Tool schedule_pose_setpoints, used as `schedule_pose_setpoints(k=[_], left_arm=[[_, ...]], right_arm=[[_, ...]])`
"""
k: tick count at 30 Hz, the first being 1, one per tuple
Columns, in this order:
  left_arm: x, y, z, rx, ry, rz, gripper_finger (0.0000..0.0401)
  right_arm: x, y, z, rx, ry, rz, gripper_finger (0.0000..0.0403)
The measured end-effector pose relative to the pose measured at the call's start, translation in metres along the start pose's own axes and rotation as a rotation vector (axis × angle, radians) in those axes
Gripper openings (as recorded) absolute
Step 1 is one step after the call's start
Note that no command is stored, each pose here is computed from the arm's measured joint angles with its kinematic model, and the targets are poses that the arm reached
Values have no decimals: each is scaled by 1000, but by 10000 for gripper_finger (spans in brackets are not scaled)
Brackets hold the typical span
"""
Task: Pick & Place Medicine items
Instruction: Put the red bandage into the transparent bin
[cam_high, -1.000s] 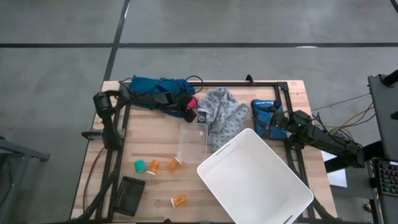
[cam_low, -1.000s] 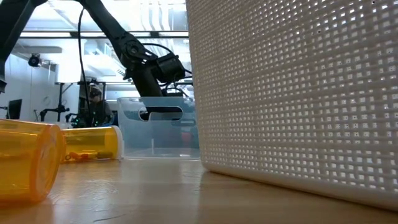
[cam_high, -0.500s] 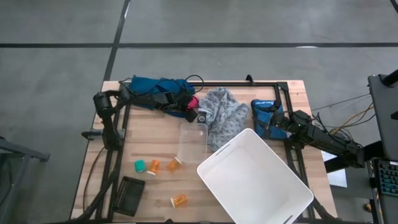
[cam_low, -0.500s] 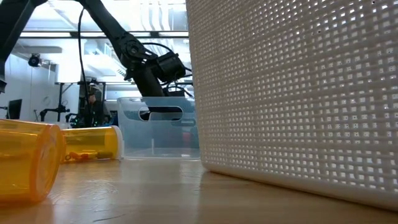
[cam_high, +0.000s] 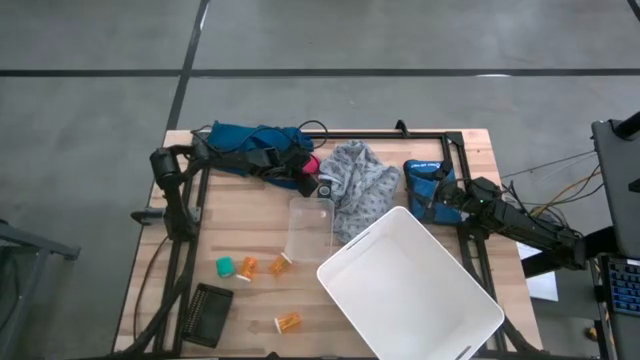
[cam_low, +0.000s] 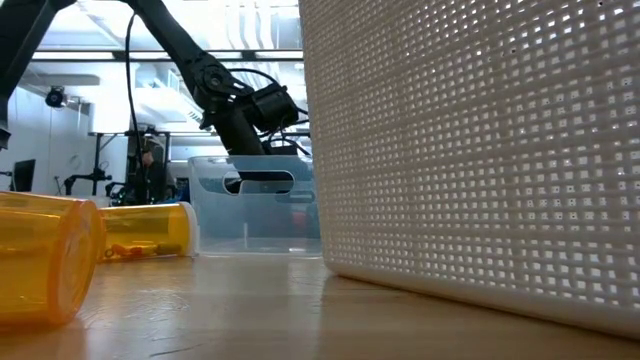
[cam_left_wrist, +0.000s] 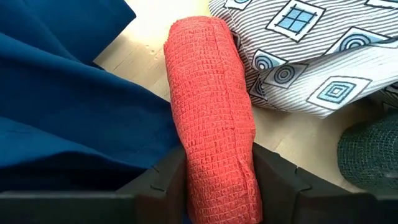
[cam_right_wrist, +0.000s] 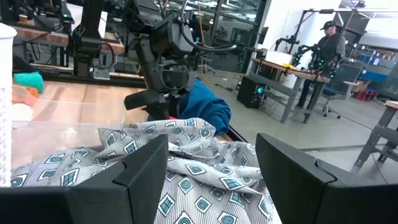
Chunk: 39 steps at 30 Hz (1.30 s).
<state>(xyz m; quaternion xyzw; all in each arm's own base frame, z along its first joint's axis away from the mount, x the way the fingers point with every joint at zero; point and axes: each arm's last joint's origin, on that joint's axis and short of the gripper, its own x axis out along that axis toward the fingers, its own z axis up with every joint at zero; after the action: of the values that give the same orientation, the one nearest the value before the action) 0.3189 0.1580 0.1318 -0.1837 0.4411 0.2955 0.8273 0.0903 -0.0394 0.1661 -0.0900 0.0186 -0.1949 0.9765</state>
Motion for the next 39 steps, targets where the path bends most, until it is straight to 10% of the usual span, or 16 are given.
schedule_pose_setpoints(k=[39], left_arm=[[-76,2,13,6,-61,-21,143]], right_arm=[[0,0,0,0,0,-1,240]])
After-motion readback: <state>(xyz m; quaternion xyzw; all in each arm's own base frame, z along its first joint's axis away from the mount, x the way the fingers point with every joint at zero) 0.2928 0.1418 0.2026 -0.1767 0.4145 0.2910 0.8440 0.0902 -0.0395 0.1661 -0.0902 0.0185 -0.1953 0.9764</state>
